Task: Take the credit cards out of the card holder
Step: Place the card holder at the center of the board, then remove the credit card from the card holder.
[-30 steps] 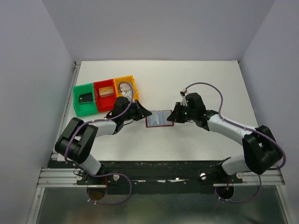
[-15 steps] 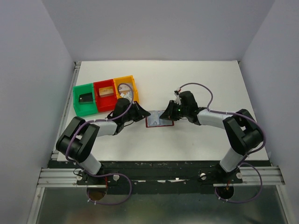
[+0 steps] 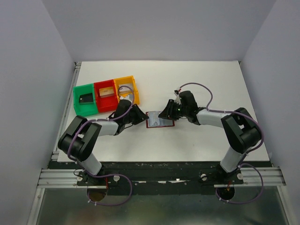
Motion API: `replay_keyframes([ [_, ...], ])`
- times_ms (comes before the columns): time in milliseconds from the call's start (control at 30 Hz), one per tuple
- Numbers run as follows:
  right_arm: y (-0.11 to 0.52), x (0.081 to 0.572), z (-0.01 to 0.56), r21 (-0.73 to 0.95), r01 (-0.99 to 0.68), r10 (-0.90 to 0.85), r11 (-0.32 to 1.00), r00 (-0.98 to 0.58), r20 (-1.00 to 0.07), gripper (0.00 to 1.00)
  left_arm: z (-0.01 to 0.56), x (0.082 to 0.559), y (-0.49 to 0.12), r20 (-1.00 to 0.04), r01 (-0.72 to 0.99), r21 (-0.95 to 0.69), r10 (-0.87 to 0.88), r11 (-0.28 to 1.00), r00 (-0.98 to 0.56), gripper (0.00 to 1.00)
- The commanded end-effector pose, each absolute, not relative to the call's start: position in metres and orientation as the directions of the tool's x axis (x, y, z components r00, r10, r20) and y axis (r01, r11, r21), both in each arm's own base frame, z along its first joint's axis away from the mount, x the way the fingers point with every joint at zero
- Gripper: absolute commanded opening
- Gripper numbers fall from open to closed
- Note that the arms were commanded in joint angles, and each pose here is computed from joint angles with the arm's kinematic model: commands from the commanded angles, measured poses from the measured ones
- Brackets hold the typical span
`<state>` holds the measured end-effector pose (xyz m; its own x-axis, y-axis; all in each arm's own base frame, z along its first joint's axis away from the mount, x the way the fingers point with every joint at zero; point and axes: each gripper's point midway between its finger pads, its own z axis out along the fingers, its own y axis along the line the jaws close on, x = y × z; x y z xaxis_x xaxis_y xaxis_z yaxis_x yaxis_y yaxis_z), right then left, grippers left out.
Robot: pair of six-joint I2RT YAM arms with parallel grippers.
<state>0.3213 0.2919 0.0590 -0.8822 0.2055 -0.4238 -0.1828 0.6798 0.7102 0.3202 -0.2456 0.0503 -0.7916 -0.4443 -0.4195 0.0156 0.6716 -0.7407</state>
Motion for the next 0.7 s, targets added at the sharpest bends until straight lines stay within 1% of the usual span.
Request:
replay_keyframes([
  [0, 0.296, 0.333, 0.059, 0.715, -0.193, 0.212, 0.673, -0.875, -0.435, 0.43, 0.049, 0.324, -0.249, -0.444, 0.03, -0.72, -0.427, 0.693, -0.788, 0.32],
  [167, 0.295, 0.332, 0.051, 0.71, -0.184, 0.206, 0.68, -0.881, -0.425, 0.44, 0.044, 0.323, -0.251, -0.437, 0.026, -0.714, -0.417, 0.7, -0.797, 0.33],
  [667, 0.302, 0.335, 0.05, 0.73, -0.182, 0.211, 0.658, -0.887, -0.412, 0.44, 0.036, 0.322, -0.253, -0.425, 0.014, -0.708, -0.41, 0.706, -0.807, 0.26],
])
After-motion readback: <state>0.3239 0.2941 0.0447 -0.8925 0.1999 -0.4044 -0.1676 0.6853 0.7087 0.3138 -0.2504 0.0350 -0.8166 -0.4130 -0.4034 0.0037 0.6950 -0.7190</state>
